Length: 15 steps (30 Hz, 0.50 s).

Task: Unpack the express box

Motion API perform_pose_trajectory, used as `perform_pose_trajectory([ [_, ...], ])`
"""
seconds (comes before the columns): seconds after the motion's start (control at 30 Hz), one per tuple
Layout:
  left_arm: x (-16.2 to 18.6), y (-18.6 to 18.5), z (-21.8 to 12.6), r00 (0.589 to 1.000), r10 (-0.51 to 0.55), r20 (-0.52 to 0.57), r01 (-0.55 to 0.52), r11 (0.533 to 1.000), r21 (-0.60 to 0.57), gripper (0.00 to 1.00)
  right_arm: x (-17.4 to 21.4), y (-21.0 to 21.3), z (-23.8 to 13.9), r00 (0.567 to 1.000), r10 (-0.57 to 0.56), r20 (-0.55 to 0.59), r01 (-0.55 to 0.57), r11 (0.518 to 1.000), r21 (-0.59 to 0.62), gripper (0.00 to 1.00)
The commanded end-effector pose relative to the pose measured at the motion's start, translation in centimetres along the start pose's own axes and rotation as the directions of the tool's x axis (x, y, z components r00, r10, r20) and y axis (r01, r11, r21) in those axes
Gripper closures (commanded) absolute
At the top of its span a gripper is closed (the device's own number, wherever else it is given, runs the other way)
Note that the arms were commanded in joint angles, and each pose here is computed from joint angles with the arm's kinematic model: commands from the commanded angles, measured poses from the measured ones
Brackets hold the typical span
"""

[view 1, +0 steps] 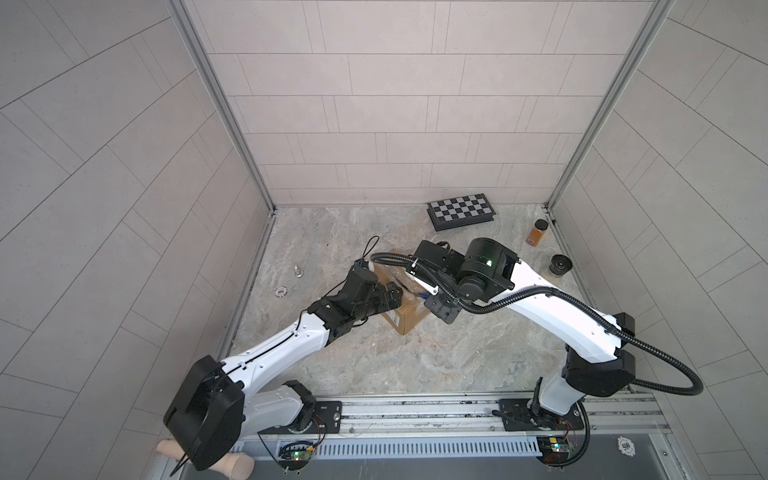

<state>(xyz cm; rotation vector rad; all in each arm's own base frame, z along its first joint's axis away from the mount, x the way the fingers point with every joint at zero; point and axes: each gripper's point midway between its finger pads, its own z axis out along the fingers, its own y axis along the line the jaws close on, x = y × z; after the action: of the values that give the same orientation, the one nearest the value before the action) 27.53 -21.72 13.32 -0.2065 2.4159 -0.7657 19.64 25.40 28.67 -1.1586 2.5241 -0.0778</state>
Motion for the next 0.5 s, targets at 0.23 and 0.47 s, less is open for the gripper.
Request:
perform_pose_trajectory([
  [0.23, 3.1, 4.1, 0.7, 0.995, 0.008, -0.096, -0.021, 0.991, -0.133, 0.06, -2.3, -0.6, -1.4, 0.995, -0.018, 0.102, 0.015, 0.999, 0.030, 1.00],
  [0.47, 3.1, 4.2, 0.7, 0.996, 0.005, -0.095, -0.018, 0.991, -0.132, 0.06, -1.6, -0.9, -0.1, 0.998, -0.037, 0.048, 0.034, 0.997, 0.070, 1.00],
])
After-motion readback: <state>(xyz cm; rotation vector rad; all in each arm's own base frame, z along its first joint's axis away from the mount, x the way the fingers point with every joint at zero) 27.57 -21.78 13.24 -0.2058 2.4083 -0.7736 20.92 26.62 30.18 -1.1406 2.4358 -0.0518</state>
